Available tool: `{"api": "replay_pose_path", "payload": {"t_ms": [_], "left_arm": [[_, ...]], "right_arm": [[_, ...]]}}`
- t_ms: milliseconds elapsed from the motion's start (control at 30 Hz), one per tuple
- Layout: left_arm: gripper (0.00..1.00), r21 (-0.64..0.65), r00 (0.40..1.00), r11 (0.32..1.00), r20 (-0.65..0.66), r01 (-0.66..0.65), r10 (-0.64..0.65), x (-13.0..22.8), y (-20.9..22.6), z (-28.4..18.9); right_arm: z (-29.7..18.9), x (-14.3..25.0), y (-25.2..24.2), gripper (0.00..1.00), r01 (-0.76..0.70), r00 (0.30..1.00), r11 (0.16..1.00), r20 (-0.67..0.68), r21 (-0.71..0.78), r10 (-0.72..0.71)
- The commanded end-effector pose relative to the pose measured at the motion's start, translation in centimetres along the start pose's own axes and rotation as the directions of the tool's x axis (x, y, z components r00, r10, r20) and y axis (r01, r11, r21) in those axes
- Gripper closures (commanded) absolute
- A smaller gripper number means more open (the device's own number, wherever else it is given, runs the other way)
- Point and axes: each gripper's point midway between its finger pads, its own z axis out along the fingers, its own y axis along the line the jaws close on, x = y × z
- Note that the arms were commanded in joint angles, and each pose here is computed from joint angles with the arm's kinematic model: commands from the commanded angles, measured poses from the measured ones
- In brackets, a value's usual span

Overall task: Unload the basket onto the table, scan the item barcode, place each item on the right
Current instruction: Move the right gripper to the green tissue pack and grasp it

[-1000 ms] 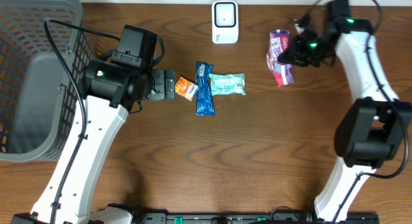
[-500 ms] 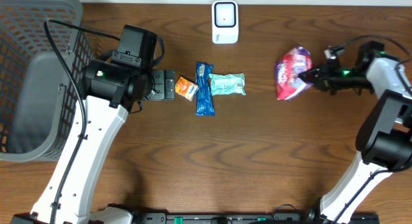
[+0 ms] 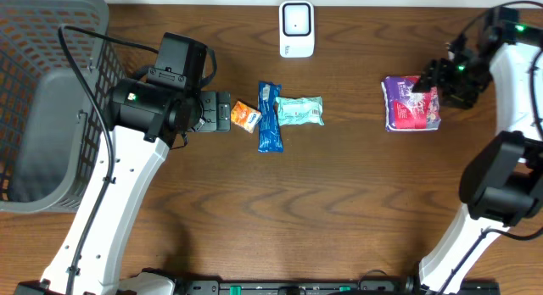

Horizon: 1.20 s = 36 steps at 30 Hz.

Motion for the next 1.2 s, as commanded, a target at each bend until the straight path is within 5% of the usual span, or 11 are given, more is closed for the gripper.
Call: {"api": "replay_pose_path", "payload": {"t_ms": [0,100,567,867,1167], "left_arm": [[0.02,-0.012,1.0,1.0,-0.001,0.013,-0.013,-0.1,0.3,0.1],[0.02,-0.012,1.0,1.0,-0.001,0.013,-0.013,-0.1,0.3,0.1],[0.02,-0.012,1.0,1.0,-0.001,0.013,-0.013,-0.1,0.3,0.1],[0.02,-0.012,1.0,1.0,-0.001,0.013,-0.013,-0.1,0.3,0.1],[0.02,-0.012,1.0,1.0,-0.001,0.013,-0.013,-0.1,0.3,0.1]], "right_arm": [[0.0,0.2,1.8,0.27,0.089,0.996,0.995,0.01,0.051,-0.089],[0.7,0.7,2.4,0.27,0.112,0.994,0.986,-0.007,0.127,-0.112],[7.9,4.3,17.5,0.21,0.396,0.918,0.918,-0.016,-0.026,-0.396],[14.4,6.6,21.3,0.29,0.431,0.893,0.892,-0.074,-0.137,-0.443],[16.8,6.5,21.4,0.4,0.598,0.791,0.788,-0.053,-0.145,-0.609]]}}
